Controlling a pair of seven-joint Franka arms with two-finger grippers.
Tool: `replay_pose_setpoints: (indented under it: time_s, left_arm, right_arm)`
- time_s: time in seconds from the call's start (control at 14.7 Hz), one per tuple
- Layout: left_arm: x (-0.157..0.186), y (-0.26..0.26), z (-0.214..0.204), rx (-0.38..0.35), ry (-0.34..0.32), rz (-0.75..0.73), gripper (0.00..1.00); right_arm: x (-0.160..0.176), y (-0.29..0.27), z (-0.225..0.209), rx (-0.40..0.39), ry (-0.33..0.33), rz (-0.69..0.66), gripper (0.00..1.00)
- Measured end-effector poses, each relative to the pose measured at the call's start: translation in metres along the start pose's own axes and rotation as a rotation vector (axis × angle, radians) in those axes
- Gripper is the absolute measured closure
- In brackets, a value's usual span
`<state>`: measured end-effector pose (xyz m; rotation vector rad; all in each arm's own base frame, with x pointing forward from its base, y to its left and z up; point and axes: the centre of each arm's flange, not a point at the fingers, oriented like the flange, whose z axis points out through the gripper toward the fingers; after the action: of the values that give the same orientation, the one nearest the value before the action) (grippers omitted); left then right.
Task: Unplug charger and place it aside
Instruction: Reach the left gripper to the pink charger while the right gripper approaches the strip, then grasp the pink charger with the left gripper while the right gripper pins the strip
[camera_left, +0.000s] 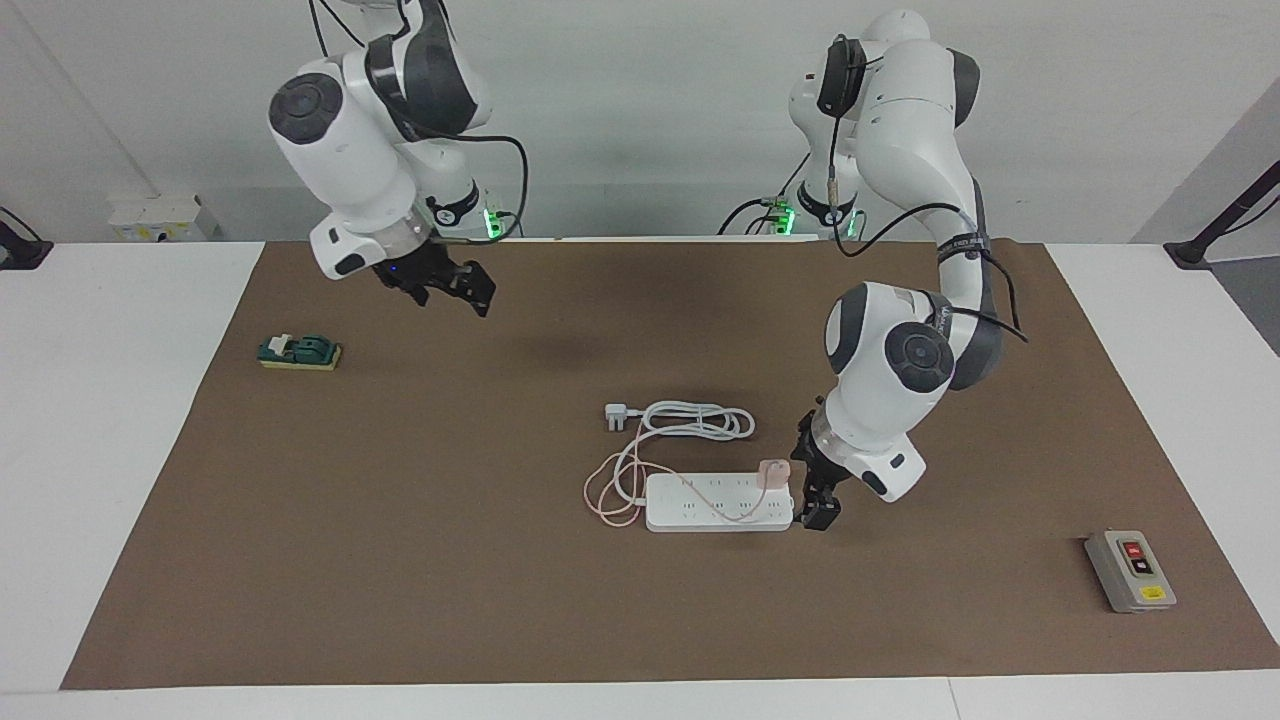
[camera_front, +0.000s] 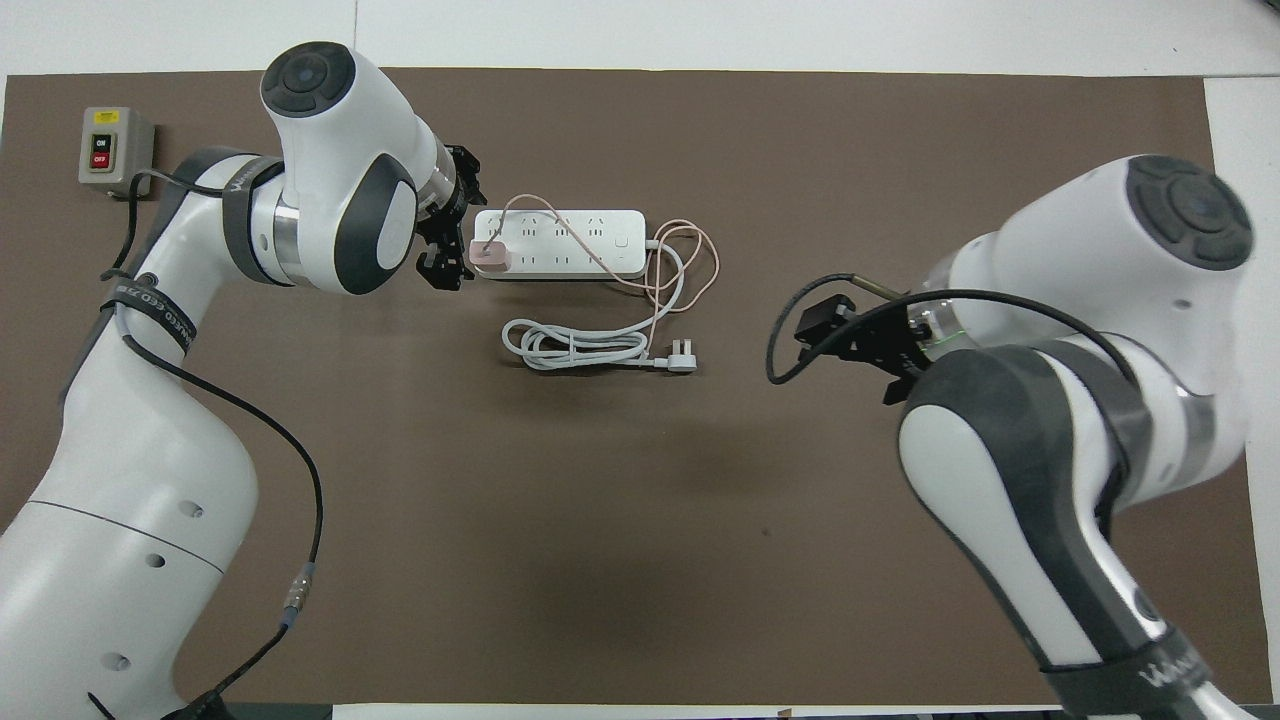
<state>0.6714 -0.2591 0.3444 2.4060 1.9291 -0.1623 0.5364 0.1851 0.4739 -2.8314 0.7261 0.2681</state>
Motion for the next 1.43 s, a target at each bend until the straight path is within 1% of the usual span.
replay_pose_setpoints:
  time_s: [0.14,0.27,0.41,0.48,0.68,0.88,1.09,1.22,1.36,1.43]
  left_arm:
    - [-0.004,-0.007,0.003,0.008,0.002,0.004,0.0]
    - [-0.008,-0.015,0.009,-0.001,0.003,0.002,0.0]
    - [-0.012,-0.022,0.02,-0.009,0.005,-0.009,0.0]
    - [-0.013,-0.024,0.022,-0.016,0.005,-0.022,0.0]
    - [-0.014,-0.025,0.022,-0.03,0.003,-0.047,0.0]
    - [-0.014,-0.025,0.021,-0.035,0.002,-0.059,0.0]
    - [-0.02,-0.024,0.02,-0.047,0.0,-0.068,0.0]
    - [-0.024,-0.024,0.02,-0.054,-0.001,-0.067,0.0]
    - [-0.024,-0.024,0.02,-0.057,-0.002,-0.068,0.0]
    - [-0.024,-0.024,0.02,-0.056,-0.002,-0.068,0.0]
  right_arm:
    - [-0.01,-0.033,0.03,0.066,-0.019,0.119,0.0]
    - [-0.021,-0.062,0.059,0.112,-0.029,0.254,0.0]
    - [-0.026,-0.081,0.077,0.133,-0.041,0.377,0.0]
    - [-0.024,-0.089,0.084,0.14,-0.043,0.434,0.0]
    - [-0.002,-0.113,0.11,0.15,-0.048,0.562,0.0]
    - [0.019,-0.13,0.135,0.163,-0.092,0.63,0.0]
    - [0.044,-0.145,0.145,0.19,-0.109,0.702,0.03]
    - [0.063,-0.149,0.151,0.222,-0.133,0.758,0.04]
    - [0.074,-0.148,0.159,0.248,-0.143,0.801,0.04]
    - [0.077,-0.147,0.166,0.245,-0.149,0.82,0.04]
